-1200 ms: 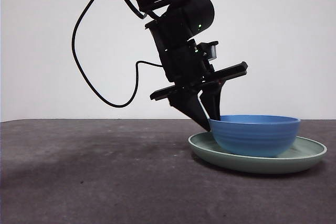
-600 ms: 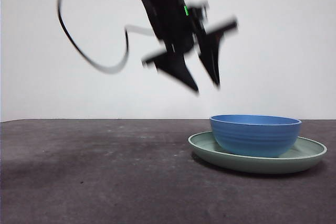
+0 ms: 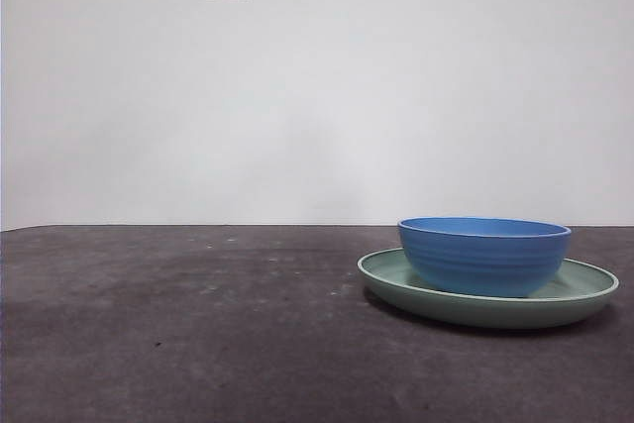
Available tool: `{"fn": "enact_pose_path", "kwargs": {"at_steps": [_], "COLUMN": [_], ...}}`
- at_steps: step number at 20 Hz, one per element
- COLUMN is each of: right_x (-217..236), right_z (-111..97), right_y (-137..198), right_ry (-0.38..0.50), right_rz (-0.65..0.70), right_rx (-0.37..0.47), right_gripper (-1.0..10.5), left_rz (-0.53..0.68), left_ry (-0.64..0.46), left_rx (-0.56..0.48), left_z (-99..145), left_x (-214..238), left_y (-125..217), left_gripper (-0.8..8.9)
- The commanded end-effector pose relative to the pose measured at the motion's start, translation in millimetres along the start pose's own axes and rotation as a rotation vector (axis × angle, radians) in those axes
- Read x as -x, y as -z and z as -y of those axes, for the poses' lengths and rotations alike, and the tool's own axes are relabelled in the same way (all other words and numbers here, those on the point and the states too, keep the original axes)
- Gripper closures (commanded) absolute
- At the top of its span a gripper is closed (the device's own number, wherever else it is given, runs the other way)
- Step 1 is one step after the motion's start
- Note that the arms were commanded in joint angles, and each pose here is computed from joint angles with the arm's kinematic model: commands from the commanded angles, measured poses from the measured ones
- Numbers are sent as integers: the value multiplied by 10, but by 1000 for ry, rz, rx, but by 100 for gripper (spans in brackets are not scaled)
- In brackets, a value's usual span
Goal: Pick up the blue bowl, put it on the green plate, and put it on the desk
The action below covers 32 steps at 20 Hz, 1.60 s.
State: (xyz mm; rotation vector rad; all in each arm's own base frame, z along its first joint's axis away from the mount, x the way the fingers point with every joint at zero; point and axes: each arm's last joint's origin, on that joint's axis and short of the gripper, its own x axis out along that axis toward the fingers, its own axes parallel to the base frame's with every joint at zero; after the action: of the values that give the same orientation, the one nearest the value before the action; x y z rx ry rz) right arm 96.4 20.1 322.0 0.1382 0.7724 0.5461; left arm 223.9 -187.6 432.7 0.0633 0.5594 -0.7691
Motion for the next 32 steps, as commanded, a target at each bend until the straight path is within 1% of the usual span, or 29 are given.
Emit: {"fn": "enact_pose_path", "kwargs": {"at_steps": [1,4,6,7,9,13,17,22,23,25,28,32], "right_x": [30,31,30,30,30,30,30,24,18,-6,-87,-281], "right_z": [-18,-19,-19,-19,-19,-18,-18,-12,-4,33,106,219], "right_y": [-43,-45,-44,-44,-44,-44,-44,-45,-48,-59,-84,-126], "right_ry": [-1,-1,-1,-1,-1,-1,-1,9,24,105,196,212], "right_rz": [19,21,20,20,20,20,20,17,14,3,-29,-78], "right_rx": [3,4,3,3,3,-8,-12,-18,-22,-59,-98,-145], "right_gripper": [572,572,572,572,572,572,572,572,572,572,572,573], "left_rz": [-28,-71,-83,-85,-101,-156,-190,-173,-169,-162,-162,-162], "left_ry": [-4,4,50,67,136,216,215,216,217,218,218,218], "left_rx": [-17,-12,0,23,44,62,71,71,70,68,67,64], "left_z": [-20,-40,-48,-52,-52,-63,-79,-78,-78,-77,-77,-78], "left_x": [78,196,220,220,192,115,66,63,63,61,62,62], "left_y": [183,589,862,977,1237,1502,1605,1589,1585,1578,1578,1578], "left_gripper": [588,588,588,588,589,590,590,591,591,591,591,591]}}
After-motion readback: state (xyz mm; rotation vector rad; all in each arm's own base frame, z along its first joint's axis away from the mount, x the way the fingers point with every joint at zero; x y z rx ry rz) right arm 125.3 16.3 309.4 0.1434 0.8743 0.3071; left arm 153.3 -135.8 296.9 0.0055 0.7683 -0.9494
